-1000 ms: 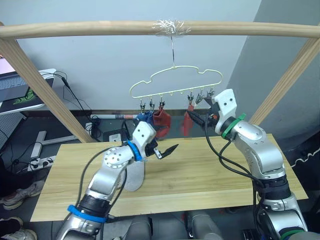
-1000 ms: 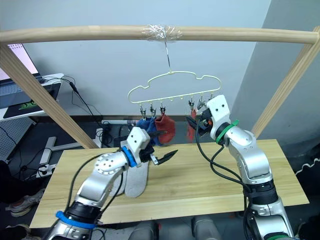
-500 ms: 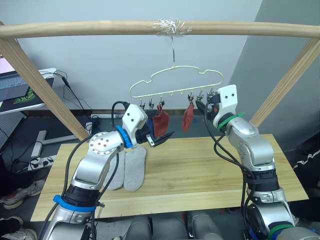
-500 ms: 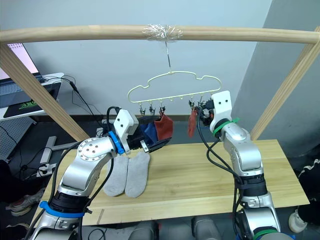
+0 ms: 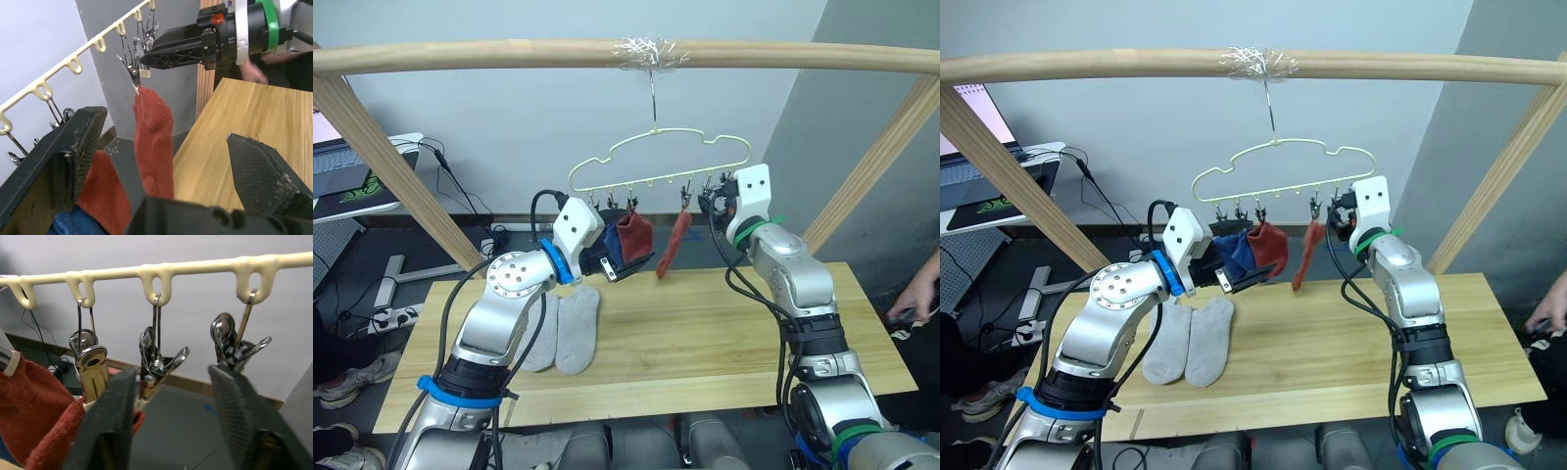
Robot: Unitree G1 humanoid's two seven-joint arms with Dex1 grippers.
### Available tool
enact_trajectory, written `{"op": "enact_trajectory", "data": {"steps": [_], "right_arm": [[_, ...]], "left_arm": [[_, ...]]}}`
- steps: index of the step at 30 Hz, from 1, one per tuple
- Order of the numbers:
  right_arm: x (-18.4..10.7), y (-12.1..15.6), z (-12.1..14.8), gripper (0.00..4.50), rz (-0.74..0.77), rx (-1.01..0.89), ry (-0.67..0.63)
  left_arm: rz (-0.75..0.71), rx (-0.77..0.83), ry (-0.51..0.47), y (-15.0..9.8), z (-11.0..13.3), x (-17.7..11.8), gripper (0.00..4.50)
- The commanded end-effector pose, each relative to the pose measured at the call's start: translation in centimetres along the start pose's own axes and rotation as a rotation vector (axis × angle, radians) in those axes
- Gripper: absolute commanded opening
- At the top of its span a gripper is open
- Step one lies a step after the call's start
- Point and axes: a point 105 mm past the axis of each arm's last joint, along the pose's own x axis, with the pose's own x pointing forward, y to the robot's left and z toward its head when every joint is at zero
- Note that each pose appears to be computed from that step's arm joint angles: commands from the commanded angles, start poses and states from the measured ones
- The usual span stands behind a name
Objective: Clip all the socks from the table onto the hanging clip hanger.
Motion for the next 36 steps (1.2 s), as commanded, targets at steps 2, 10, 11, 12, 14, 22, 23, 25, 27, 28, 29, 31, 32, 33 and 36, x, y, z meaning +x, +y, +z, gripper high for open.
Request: {"op": "enact_trajectory", "data": {"steps": [2,10,11,12,14,22,23,25,27,28,29,31,32,33,36], "right_arm": [[0.3,0.2,2.2,2.27,0.004,-0.017,-0.074],[0.9,0.6,2.3,2.27,0.018,-0.024,-0.075],[1.0,0.6,2.3,2.27,0.019,-0.024,-0.074],[1.1,0.7,2.3,2.27,0.023,-0.023,-0.074],[1.2,0.9,2.3,2.27,0.029,-0.021,-0.074],[1.8,1.7,2.6,2.27,0.059,-0.014,-0.083],[1.8,1.8,2.6,2.27,0.063,-0.012,-0.085],[1.9,1.9,2.7,2.27,0.07,-0.01,-0.087],[1.9,2.1,2.8,2.27,0.08,-0.006,-0.09],[2.0,2.2,2.8,2.27,0.085,-0.004,-0.091],[2.0,2.3,2.8,2.27,0.088,-0.003,-0.092],[2.1,2.4,2.9,2.27,0.093,-0.001,-0.094],[2.1,2.5,2.9,2.27,0.096,0.0,-0.095],[2.1,2.6,2.9,2.27,0.098,0.0,-0.096],[2.1,2.7,2.9,2.27,0.103,0.001,-0.097]], "left_arm": [[0.015,0.052,-0.036,0.4,1.3,0.0,4.5],[0.021,0.049,-0.041,0.4,1.4,0.1,4.5],[0.022,0.05,-0.041,0.4,1.4,0.2,4.5],[0.023,0.05,-0.042,0.5,1.5,0.2,4.5],[0.025,0.051,-0.043,0.5,1.5,0.2,4.5],[0.029,0.048,-0.05,0.5,1.7,0.3,4.5],[0.03,0.047,-0.052,0.5,1.7,0.3,4.5],[0.031,0.043,-0.056,0.5,1.7,0.3,4.5],[0.031,0.04,-0.058,0.5,1.8,0.3,4.5],[0.03,0.039,-0.059,0.5,1.8,0.3,4.5],[0.03,0.039,-0.059,0.4,1.8,0.3,4.5],[0.03,0.038,-0.06,0.4,1.8,0.3,4.5],[0.03,0.037,-0.06,0.4,1.8,0.3,4.5],[0.03,0.037,-0.06,0.4,1.8,0.3,4.5],[0.03,0.035,-0.06,0.4,1.8,0.3,4.5]]}}
